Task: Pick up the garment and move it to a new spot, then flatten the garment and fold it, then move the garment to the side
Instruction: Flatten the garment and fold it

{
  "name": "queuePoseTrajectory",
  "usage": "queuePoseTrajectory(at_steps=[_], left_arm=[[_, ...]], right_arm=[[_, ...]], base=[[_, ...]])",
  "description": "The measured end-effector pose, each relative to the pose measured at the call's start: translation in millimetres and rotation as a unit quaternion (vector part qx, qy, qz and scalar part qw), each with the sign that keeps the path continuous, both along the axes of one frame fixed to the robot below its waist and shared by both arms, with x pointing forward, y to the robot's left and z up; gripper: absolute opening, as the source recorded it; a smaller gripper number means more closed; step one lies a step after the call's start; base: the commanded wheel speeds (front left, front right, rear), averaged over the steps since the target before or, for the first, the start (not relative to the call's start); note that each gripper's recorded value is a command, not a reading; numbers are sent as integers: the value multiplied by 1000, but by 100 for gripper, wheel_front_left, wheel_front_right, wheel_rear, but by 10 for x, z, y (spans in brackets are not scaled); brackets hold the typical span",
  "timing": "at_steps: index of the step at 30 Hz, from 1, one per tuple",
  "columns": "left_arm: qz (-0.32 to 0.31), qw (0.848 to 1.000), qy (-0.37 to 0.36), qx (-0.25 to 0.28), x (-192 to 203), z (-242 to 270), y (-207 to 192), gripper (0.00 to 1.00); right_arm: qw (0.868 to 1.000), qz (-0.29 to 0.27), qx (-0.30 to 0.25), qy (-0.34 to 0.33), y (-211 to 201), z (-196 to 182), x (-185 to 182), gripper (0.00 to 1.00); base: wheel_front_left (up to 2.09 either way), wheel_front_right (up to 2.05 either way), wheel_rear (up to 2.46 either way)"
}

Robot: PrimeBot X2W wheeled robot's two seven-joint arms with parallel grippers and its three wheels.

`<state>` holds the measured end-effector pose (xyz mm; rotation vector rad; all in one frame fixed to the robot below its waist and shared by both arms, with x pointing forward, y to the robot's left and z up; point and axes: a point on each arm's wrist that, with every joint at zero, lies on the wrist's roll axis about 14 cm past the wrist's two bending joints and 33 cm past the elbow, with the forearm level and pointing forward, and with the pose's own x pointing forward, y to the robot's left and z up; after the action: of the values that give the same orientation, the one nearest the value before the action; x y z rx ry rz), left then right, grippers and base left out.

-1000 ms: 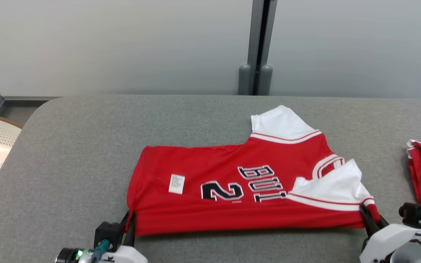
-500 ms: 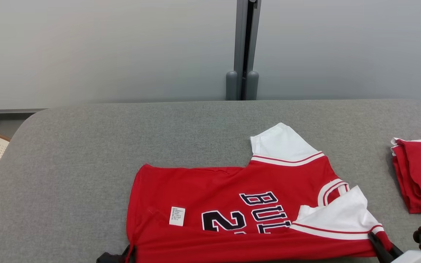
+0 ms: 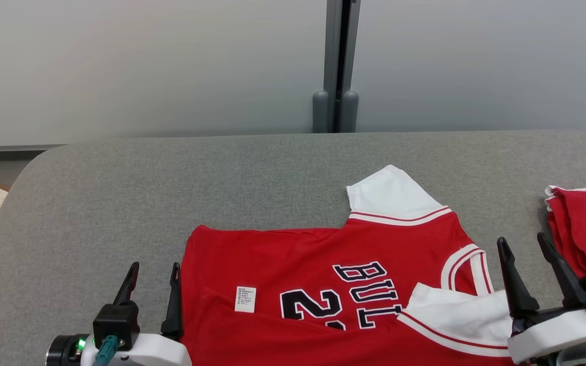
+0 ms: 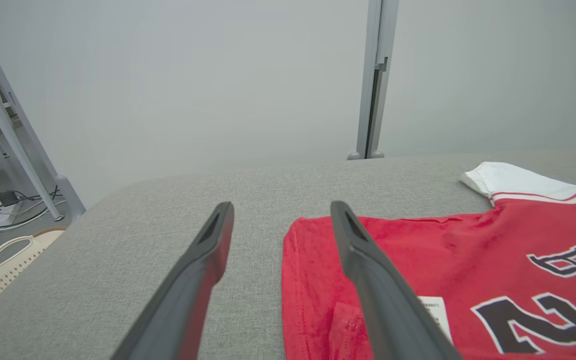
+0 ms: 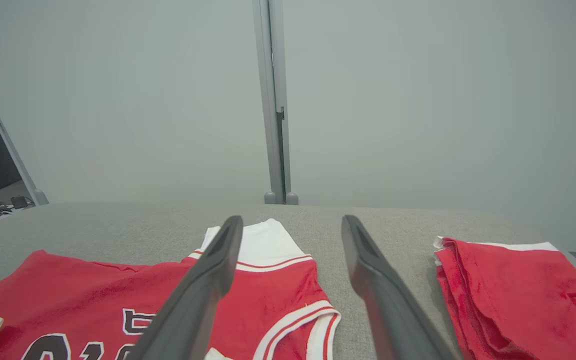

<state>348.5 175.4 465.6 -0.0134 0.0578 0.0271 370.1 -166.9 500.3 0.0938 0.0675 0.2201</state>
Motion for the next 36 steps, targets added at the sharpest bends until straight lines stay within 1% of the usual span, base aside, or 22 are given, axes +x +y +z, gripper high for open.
queuePoseTrajectory(at_steps=[1,5,9,13,17,22,26,36], left_arm=[[7,1000,-17,-2,44,99,38,100],[10,1000,-10,-7,122,60,21,100],[1,1000,15,-1,280,-88,-27,100],[-16,998,60,18,474,-315,-83,100],[-33,994,98,43,724,-479,-110,100],[-57,985,145,77,945,-714,-147,100],[-68,978,172,96,1040,-868,-164,100],[-82,973,191,101,1120,-1013,-208,100]], right_arm=[[999,7,-10,-33,55,122,55,100],[998,18,-23,-56,151,178,166,100],[998,25,-27,-52,225,134,287,100],[998,29,-26,-47,252,83,386,100],[998,25,-27,-41,220,21,467,100],[999,15,-30,-30,136,-71,525,100],[999,6,-32,-25,61,-116,542,100],[999,-5,-35,-13,-21,-196,539,100]], base=[[0,0,0],[0,0,0],[0,0,0],[0,0,0],[0,0,0],[0,0,0],[0,0,0],[0,0,0]])
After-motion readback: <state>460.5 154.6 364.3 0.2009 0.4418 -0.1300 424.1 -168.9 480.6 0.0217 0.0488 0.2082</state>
